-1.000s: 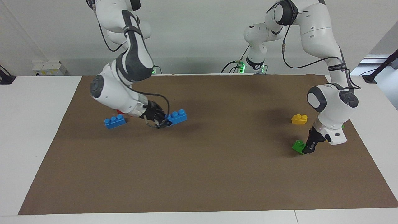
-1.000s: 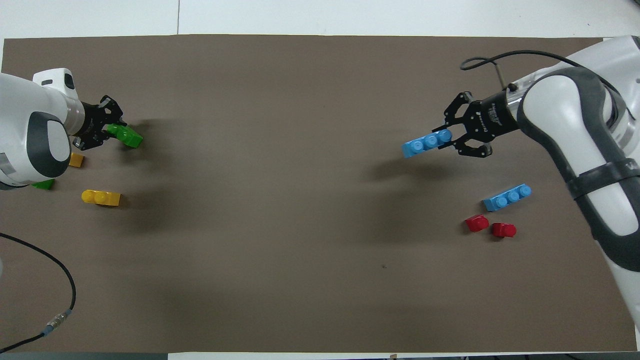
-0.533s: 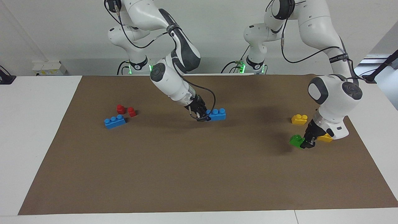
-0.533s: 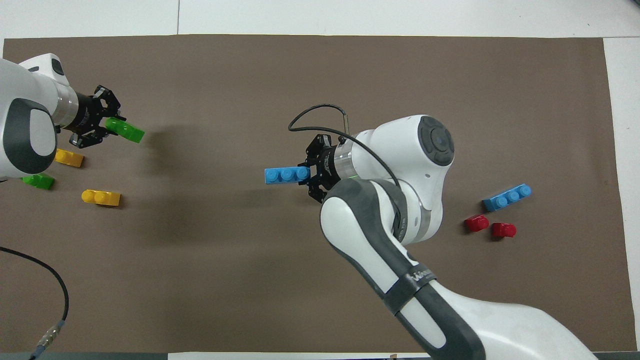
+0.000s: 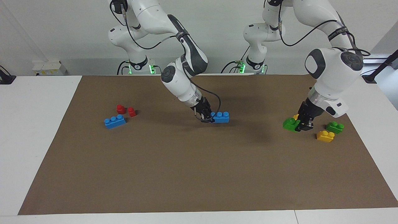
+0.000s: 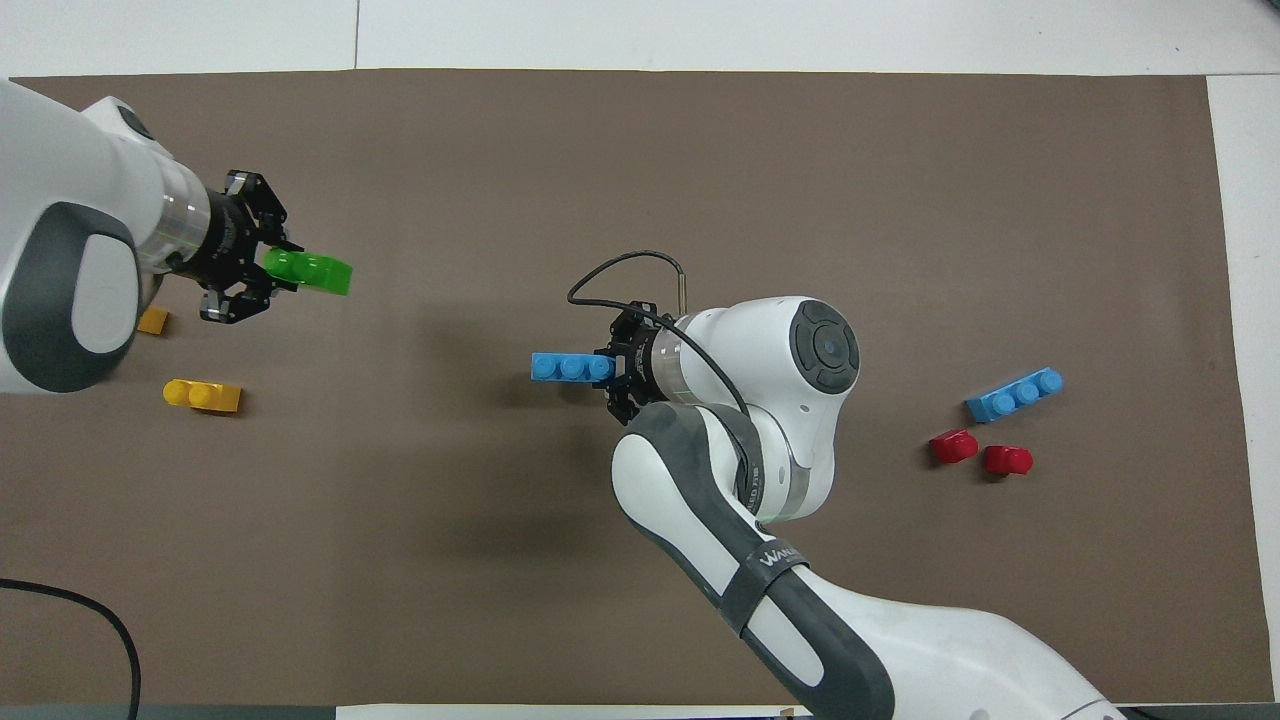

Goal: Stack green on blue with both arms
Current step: 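Carry the blue brick to the table center while the left gripper lifts green, then bring the green brick against the blue brick held by the right gripper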

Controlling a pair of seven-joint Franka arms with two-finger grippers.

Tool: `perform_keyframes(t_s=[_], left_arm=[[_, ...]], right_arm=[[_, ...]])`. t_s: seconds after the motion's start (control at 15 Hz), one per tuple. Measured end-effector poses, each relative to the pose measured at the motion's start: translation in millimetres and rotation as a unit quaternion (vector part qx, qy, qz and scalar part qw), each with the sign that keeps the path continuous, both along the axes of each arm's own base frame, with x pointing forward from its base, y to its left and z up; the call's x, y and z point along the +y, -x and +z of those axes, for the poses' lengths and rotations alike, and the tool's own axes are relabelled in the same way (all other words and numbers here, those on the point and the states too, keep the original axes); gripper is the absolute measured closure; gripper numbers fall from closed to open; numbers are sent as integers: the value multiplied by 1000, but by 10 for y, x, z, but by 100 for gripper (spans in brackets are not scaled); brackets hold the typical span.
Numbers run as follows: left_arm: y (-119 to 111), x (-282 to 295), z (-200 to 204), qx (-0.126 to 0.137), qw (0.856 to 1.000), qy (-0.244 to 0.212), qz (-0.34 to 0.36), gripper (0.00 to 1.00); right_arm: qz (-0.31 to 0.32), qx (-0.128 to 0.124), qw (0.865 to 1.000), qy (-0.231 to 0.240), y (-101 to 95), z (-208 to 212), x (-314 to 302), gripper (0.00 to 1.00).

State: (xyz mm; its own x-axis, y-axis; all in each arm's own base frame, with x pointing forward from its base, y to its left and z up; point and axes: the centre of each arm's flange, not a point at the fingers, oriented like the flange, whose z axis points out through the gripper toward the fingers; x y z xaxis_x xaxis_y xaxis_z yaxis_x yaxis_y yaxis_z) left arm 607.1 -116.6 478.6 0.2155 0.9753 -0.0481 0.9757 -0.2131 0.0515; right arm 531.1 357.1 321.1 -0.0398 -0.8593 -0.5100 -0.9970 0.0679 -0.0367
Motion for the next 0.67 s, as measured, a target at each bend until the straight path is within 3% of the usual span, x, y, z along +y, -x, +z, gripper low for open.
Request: perform_keyframes(t_s=[0.27, 0.47, 0.67], left_arm=[[290, -775, -163, 10, 999, -19, 44, 66], [509, -1161, -292, -11, 997, -15, 81, 66], [696, -1438, -461, -24, 995, -26, 95, 66]], right_arm=[[-2, 11, 1000, 9, 24, -182, -19, 66], [-3, 11, 1000, 14, 26, -311, -20, 66], [7, 10, 1000, -10, 52, -424, -18, 66]])
